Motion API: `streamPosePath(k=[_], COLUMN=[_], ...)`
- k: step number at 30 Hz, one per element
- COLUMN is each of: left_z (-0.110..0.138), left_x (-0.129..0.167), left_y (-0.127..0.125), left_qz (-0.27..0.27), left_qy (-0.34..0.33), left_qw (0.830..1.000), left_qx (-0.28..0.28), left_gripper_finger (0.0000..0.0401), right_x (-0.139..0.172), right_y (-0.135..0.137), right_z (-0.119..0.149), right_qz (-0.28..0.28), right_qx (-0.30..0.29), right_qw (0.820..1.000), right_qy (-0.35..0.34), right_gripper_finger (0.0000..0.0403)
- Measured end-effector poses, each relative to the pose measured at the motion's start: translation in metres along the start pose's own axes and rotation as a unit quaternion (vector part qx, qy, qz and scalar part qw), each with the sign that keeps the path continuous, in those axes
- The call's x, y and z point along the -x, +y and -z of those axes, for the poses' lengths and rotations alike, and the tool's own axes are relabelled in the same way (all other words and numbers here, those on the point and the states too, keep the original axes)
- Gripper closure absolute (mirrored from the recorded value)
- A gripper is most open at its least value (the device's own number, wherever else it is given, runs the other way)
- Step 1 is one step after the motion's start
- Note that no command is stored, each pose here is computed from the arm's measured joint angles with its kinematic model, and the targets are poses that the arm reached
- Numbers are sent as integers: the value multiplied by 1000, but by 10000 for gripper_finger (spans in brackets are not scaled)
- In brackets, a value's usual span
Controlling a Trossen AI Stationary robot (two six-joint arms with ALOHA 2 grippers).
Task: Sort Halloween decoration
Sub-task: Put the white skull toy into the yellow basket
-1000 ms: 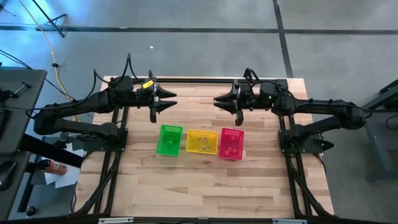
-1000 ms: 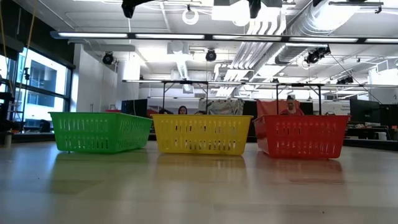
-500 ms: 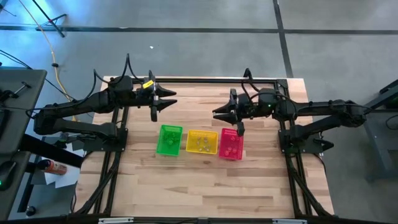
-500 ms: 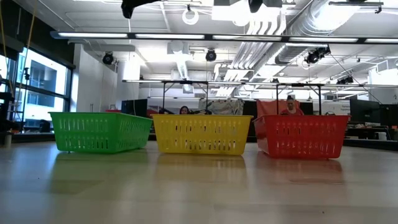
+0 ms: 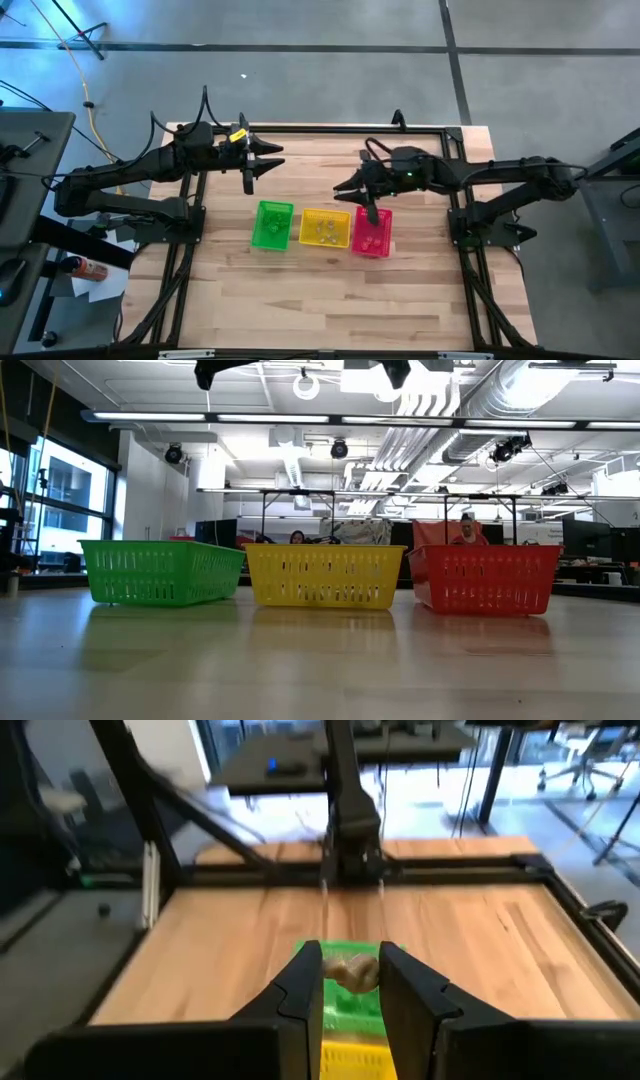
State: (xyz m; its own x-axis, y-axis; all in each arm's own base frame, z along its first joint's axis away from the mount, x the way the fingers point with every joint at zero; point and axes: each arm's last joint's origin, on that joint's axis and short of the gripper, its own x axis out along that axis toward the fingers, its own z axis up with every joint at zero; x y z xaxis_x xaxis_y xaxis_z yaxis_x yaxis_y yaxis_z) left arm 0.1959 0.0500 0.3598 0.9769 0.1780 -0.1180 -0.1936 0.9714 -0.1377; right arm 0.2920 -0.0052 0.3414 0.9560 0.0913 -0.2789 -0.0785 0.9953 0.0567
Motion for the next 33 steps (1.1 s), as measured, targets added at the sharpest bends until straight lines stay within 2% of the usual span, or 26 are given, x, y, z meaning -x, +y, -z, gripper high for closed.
streamPosePath(k=[5,11,21,33], left_z=[0,0,0,0], left_x=[0,0,0,0], left_y=[0,0,0,0], left_qz=[-2,-2,-3,-3], left_qy=[0,-1,-1,-1], left_qw=[1000,1000,1000,1000], left_qx=[0,0,0,0], left_gripper_finger=[245,245,245,245], right_x=[-15,-41,-93,-115], right_y=[-2,-6,-13,-17], right_z=[-14,-19,18,64], right_qz=[2,12,18,23], right_qx=[4,-38,-56,-70], right_qw=[998,988,946,895], right_qy=[57,152,318,439], right_gripper_finger=[336,336,336,336])
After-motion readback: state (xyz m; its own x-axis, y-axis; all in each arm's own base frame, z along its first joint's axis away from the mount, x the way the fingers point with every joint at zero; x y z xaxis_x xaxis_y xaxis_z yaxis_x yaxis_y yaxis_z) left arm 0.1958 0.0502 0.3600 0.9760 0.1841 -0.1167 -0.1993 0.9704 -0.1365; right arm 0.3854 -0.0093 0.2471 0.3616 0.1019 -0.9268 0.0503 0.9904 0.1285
